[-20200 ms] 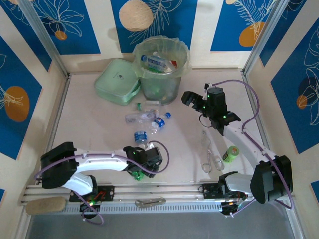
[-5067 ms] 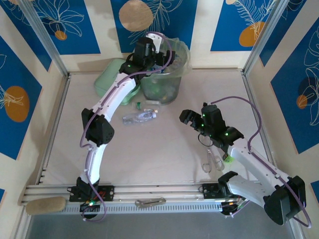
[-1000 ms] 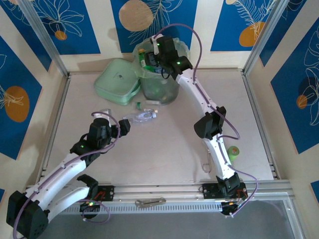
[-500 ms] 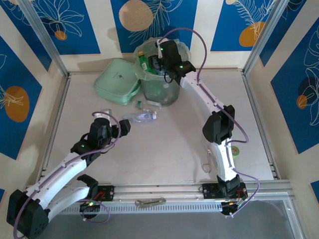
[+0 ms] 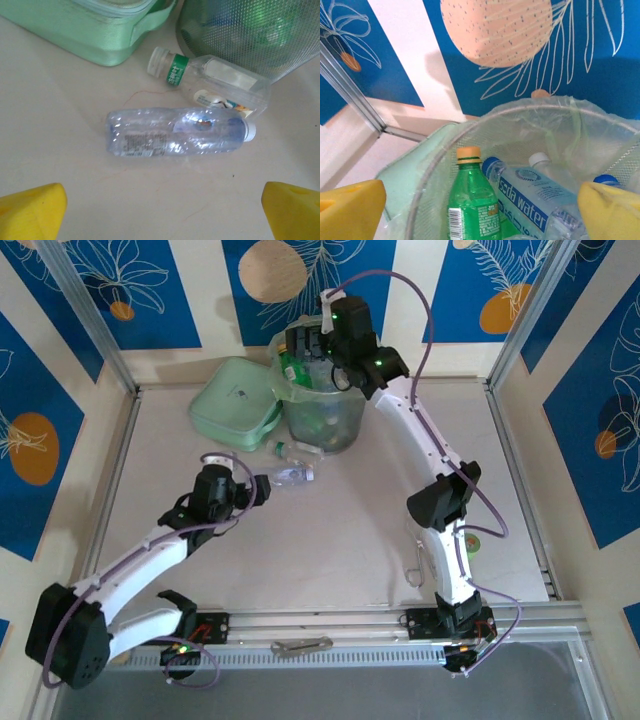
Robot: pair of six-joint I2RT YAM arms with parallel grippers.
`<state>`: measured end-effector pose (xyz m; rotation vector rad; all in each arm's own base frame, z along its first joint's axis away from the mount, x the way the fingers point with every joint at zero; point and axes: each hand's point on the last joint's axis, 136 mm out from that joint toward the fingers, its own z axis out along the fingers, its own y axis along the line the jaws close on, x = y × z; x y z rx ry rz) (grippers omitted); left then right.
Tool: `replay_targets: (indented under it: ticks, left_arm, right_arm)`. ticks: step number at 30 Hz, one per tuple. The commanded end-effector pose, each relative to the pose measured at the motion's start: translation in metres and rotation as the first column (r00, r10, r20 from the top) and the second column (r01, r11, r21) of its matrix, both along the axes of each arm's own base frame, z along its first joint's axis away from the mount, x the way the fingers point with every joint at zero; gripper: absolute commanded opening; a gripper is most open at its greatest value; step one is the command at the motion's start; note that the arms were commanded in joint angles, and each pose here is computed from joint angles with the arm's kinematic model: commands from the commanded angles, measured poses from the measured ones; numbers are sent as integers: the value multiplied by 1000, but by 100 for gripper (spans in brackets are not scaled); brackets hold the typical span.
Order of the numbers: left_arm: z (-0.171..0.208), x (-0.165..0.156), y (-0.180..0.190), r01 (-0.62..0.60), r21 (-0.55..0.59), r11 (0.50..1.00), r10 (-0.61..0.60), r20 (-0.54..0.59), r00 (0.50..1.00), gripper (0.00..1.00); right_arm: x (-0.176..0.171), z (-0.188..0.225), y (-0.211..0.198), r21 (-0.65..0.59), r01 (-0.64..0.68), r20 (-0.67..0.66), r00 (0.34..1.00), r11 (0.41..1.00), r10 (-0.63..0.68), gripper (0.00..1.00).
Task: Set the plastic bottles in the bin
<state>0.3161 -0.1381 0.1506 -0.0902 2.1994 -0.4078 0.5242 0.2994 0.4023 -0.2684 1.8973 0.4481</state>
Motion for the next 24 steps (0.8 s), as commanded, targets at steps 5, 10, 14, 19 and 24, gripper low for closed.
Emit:
replay_targets:
  ticks: [5, 10, 14, 19, 24]
  left_arm:
    - [19, 40, -44, 222, -65, 973, -220, 43, 975, 100]
    - [4, 55, -62, 344, -55, 937, -345, -2, 939, 99]
    - [-18, 63, -65, 383, -12, 924, -383, -50, 922, 99]
    - [-32, 82, -68, 425, 47, 904, -421, -71, 904, 99]
    - [-43, 108, -71, 476, 106, 873, -465, -117, 878, 99]
  right_arm:
    - [-54, 22, -21, 45, -39, -42, 998, 998, 41, 99]
    - [-94, 0, -47, 92, -30, -95, 995, 995, 38, 99]
    - [-127, -40, -77, 152, 7, -195, 980, 988, 23, 99]
    - [-160, -86, -105, 167, 58, -295, 956, 984, -7, 99]
    - [-178, -107, -127, 177, 109, -324, 945, 978, -47, 99]
